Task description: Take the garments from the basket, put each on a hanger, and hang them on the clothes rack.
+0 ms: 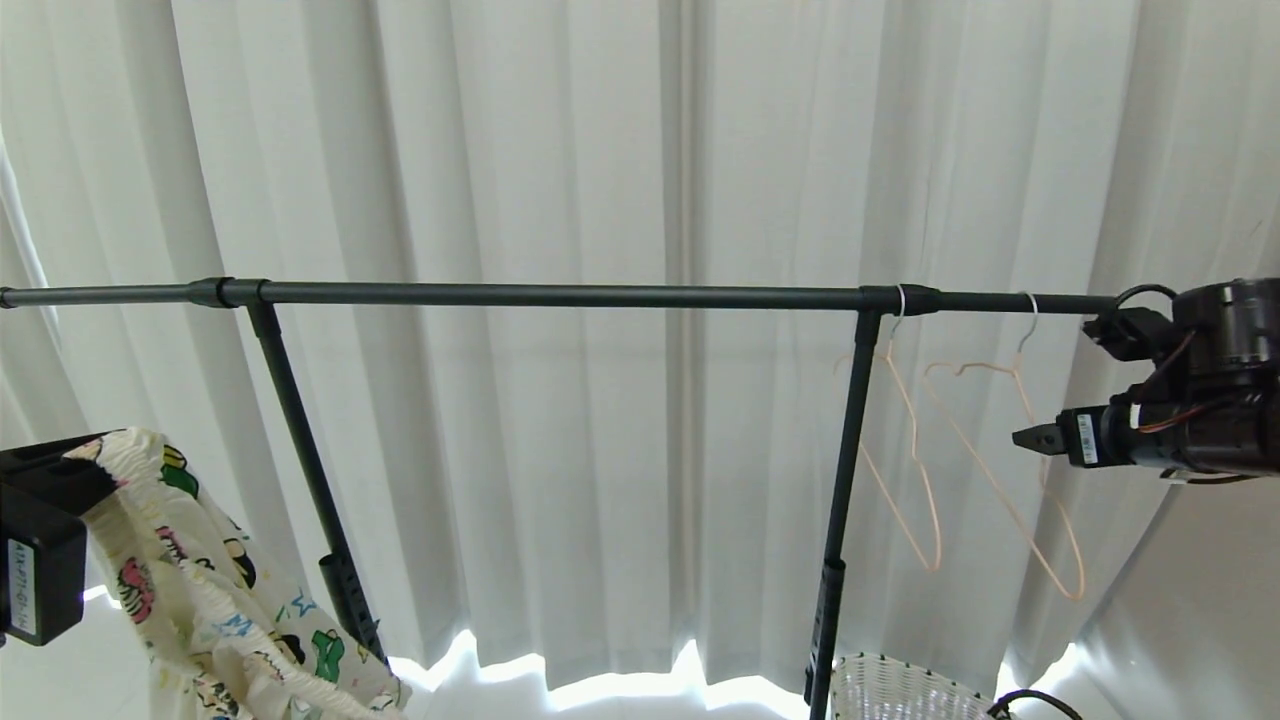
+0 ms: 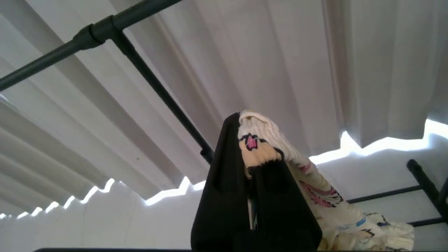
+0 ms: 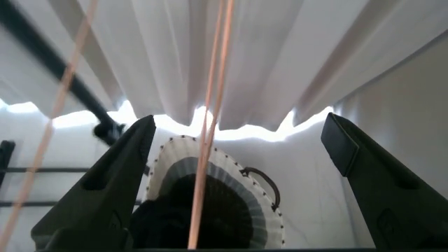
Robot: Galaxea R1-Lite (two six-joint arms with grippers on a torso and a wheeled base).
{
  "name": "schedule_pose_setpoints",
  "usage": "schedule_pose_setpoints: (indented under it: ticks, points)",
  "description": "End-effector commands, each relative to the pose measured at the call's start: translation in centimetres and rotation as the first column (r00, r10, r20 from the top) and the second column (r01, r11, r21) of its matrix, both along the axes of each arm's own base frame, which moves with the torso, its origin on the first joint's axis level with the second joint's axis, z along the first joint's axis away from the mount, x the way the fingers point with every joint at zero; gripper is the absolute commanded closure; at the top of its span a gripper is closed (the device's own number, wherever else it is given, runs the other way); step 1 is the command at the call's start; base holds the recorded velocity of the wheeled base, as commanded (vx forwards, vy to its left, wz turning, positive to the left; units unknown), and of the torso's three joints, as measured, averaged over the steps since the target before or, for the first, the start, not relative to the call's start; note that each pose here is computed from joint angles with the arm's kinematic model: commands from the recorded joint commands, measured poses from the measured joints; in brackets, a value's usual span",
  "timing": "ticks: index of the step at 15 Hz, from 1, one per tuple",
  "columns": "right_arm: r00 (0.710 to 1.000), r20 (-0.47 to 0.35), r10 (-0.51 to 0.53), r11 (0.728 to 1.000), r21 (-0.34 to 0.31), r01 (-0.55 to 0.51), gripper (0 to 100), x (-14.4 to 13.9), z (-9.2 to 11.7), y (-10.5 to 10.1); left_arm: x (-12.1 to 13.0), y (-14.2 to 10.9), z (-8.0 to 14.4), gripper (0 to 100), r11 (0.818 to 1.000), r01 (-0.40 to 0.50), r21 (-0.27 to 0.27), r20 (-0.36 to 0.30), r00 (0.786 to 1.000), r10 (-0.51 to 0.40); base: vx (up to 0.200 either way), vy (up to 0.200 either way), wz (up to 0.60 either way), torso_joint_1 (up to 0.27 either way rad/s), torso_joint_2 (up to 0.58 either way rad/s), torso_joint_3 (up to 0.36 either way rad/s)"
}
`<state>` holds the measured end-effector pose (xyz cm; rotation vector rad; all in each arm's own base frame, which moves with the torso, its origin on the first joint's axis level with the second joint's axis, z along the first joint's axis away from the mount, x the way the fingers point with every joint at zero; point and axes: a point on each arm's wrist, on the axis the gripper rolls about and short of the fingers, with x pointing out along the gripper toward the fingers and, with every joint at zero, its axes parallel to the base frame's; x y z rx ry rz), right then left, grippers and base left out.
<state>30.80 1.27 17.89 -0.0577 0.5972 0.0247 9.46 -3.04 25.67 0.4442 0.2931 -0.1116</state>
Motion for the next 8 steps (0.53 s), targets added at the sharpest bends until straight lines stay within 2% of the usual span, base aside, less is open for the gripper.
schedule_pose_setpoints:
  ticks: [1, 3, 5, 8]
  points:
    - [0.997, -0.073, -0.027, 0.999, 0.016, 0.028, 0, 3.1, -4.5, -0.3, -0.1, 0.1, -0.4, 100, 1.000, -0.008, 0.003, -0.007, 1.000, 0.008, 0.000, 0.000, 0.00, 0.000, 0.00, 0.000]
    - [0.996, -0.081, -0.048, 0.998, 0.043, 0.052, 0, 4.0, -5.7, -0.3, -0.2, 0.2, -0.8, 100, 1.000, -0.009, 0.007, -0.017, 1.000, 0.009, 0.000, 0.000, 0.00, 0.000, 0.00, 0.000]
    - [0.992, -0.109, -0.061, 0.997, 0.042, 0.066, 0, 4.4, -6.7, -0.7, -0.2, 0.2, -0.8, 100, 1.000, -0.009, 0.007, -0.017, 1.000, 0.009, 0.000, 0.000, 0.00, 0.000, 0.00, 0.000]
    - [0.992, -0.104, -0.065, 0.997, 0.045, 0.070, 0, 4.7, -6.8, -0.9, -0.1, 0.1, -0.9, 100, 1.000, -0.009, 0.009, -0.021, 1.000, 0.009, 0.000, 0.000, 0.00, 0.000, 0.00, 0.000]
